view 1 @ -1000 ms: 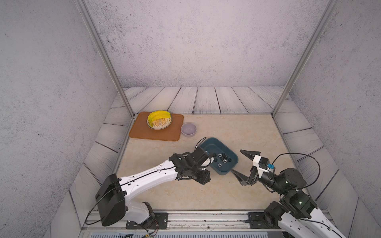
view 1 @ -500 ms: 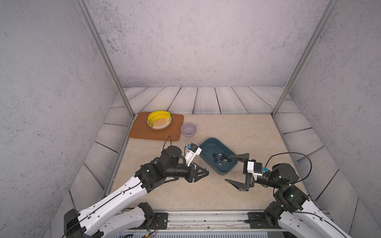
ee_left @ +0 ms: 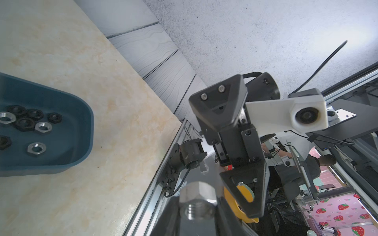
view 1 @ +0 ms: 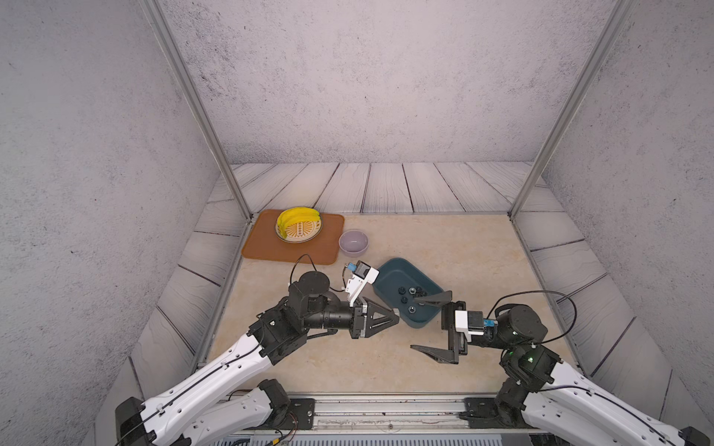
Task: Put the nuts on the desktop into the storage box
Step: Pick up the nut from the center of the board.
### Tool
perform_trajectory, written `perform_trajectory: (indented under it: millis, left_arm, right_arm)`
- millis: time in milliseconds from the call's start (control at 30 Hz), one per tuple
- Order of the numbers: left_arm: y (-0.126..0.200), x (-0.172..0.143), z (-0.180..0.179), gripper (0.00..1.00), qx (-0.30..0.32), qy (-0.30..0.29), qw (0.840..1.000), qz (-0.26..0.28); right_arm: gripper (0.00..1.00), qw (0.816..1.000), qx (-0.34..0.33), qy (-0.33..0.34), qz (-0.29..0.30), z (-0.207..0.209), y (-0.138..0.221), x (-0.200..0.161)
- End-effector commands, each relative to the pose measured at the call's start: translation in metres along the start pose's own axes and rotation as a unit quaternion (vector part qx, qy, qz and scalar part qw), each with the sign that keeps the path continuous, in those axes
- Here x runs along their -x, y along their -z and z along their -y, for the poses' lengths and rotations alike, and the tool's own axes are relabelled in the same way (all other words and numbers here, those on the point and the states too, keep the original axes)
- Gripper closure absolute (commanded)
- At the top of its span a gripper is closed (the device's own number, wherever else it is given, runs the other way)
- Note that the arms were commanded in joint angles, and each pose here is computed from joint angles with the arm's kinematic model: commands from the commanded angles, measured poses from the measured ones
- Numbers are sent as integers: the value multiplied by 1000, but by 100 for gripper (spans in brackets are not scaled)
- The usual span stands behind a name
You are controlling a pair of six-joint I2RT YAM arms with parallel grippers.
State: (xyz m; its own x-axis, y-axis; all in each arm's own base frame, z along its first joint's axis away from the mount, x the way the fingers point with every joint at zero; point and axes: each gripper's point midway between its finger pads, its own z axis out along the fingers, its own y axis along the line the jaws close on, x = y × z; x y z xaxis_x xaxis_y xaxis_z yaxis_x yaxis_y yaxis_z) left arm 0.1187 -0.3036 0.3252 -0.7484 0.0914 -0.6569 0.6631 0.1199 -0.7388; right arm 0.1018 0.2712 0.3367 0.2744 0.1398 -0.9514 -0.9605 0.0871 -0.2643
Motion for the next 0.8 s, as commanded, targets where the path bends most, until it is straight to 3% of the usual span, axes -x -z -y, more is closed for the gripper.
perform_trajectory:
  millis: [0, 400, 767]
  left_arm:
    - [2, 9, 13, 69, -33, -11, 999, 17]
    - [-2, 10, 13, 68, -40, -1, 999, 15]
    - [-5, 7, 12, 68, -46, 9, 999, 7]
  right_arm:
    - [8, 999, -24, 12, 26, 12, -7, 13]
    - [26, 999, -29, 24, 21, 21, -18, 9]
    - [51, 999, -10, 30, -6, 18, -22, 7]
